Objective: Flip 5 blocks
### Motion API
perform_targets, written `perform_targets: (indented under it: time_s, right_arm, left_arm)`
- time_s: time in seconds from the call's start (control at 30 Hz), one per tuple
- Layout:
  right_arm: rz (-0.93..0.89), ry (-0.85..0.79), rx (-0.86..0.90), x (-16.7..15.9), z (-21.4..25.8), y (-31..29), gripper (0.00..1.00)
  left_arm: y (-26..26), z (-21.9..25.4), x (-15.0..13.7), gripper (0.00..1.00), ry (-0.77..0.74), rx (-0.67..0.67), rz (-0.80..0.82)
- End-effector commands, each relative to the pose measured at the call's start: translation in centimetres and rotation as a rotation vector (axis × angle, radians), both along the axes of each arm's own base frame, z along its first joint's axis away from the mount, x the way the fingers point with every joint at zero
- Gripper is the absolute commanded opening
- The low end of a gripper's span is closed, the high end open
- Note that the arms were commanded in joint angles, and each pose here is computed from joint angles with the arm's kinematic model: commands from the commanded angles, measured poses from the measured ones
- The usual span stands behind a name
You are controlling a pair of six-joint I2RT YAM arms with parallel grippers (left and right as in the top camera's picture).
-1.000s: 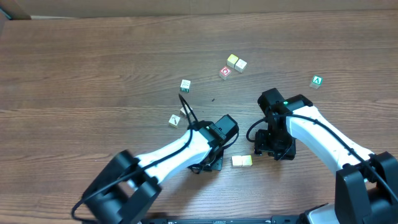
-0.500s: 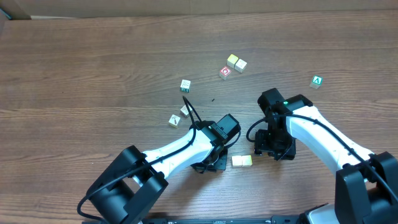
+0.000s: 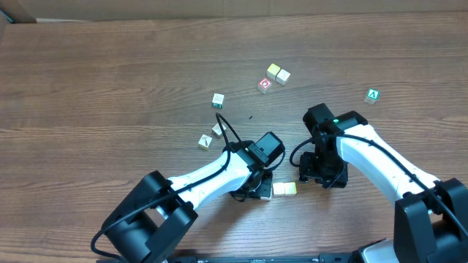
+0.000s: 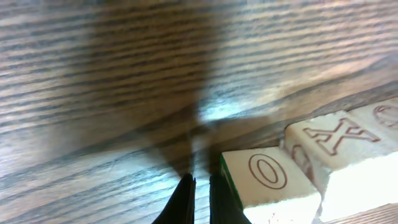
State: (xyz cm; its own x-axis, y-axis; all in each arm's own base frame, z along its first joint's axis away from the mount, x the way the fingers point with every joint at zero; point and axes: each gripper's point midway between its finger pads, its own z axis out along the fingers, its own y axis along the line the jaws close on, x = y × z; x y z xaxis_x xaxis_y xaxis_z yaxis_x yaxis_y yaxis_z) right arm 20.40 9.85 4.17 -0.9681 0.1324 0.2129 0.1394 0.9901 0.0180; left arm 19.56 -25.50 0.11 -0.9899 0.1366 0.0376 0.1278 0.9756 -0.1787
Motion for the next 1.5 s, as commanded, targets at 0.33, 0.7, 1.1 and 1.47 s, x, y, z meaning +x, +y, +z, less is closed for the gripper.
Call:
perform_targets:
  time_s: [0.33,0.7,1.1,1.47]
  right_arm:
    - [0.0,0.004,0.001,-0.1,-0.1,-0.1,0.64]
    - [0.0,0.006,-0.001,-0.2,-0.1,-0.1,0.64]
    - [0.0,0.01,-0.001,-0.3,-0.1,-0.1,0.64]
    - [0.0,0.01,-0.002,-0.3,-0.1,-0.1,0.64]
  left_arm:
    - [0.1,-0.2,-0.5,0.04,0.062,0.013,0.143]
    - [-2.4,0.3,-6.4,0.04,0.19,-0.013,-0.003]
    - [-2.5,0.0,-5.3,0.04,0.132,-0.004,0.027]
    - [-3.0,0.0,-3.5,0.04,0.079,-0.041,0.037]
